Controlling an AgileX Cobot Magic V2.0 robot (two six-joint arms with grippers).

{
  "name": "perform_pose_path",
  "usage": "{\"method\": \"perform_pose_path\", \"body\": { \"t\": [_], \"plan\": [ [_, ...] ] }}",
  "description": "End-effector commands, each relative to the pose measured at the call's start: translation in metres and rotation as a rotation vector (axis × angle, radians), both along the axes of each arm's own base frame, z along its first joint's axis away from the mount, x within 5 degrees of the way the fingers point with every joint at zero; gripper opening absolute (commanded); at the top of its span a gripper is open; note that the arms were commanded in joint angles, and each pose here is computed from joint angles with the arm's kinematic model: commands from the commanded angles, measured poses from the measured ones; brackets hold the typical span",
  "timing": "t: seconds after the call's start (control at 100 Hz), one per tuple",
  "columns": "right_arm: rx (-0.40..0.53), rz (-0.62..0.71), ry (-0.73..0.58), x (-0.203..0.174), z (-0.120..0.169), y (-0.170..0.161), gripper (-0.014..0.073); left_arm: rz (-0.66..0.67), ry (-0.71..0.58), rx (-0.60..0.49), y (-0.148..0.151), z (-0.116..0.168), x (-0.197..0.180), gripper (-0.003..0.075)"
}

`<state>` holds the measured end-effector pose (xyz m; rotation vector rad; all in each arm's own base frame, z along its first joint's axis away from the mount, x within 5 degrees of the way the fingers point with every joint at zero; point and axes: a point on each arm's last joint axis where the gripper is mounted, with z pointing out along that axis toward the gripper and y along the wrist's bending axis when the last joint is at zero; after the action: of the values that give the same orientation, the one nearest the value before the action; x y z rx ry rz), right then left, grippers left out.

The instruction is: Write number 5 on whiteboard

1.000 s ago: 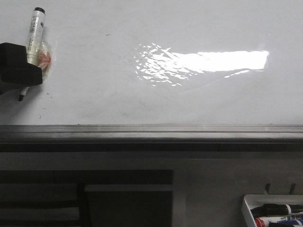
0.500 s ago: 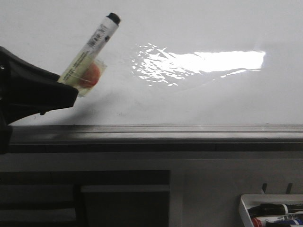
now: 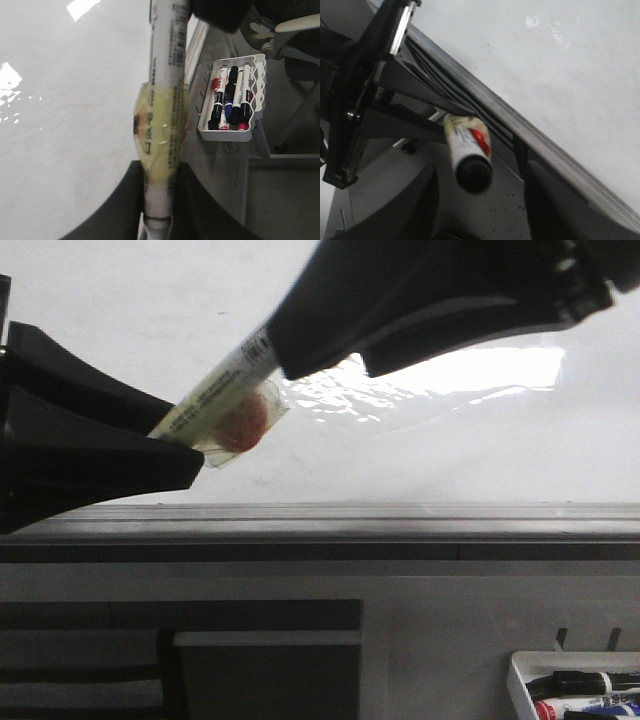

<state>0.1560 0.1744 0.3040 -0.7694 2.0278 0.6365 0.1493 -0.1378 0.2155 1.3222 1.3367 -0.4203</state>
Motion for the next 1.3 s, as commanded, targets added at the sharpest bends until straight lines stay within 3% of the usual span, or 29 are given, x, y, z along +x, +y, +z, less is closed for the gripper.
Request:
{"method": "perform_pose_path", "body": {
  "t": [0.0,0.15,0.22,0.29,0.4,0.5,0.57,0.76,0.83,1.17,1.29],
  "plan": [
    [0.07,0.009,-0.087,0.006,0.02,0.012,0.0347,-0.027,-0.039,-0.095,-0.004,0.015,-0.001,-0.002],
    [0.071,0.012,-0.089,0.01,0.018,0.02,0.0344,-0.047,-0.048,-0.087,-0.005,0.015,-0.002,-0.002],
    [0.078,0.008,-0.077,0.011,0.017,0.021,0.0304,-0.063,-0.053,-0.103,-0.005,0.017,-0.003,-0.002],
    [0.079,0.007,-0.075,0.011,0.017,0.021,0.0194,-0.081,-0.06,-0.124,-0.006,0.018,-0.005,-0.002],
    [0.088,0.003,-0.084,0.012,0.018,0.021,-0.0072,-0.109,-0.07,-0.136,-0.008,0.02,-0.007,-0.002],
    [0.097,-0.001,-0.091,0.012,0.019,0.021,-0.006,-0.165,-0.084,-0.101,-0.009,0.017,-0.011,-0.0011],
    [0.105,-0.004,-0.099,0.013,0.02,0.021,-0.0061,-0.166,-0.042,-0.104,-0.009,0.016,-0.012,0.0041],
    [0.095,0.0,-0.089,0.012,0.019,0.021,-0.0061,-0.159,-0.022,-0.113,-0.009,0.016,-0.012,0.0351],
    [0.087,0.002,-0.08,0.012,0.017,0.021,-0.0061,-0.158,-0.018,-0.115,-0.009,0.016,-0.012,0.0414],
    [0.093,-0.074,-0.032,0.027,0.026,0.008,-0.0061,-0.072,0.039,-0.17,0.005,0.033,-0.026,0.0419],
    [0.088,-0.099,-0.057,0.036,0.044,0.001,-0.0061,0.092,0.007,-0.155,0.019,0.041,-0.025,0.0419]
  ]
}}
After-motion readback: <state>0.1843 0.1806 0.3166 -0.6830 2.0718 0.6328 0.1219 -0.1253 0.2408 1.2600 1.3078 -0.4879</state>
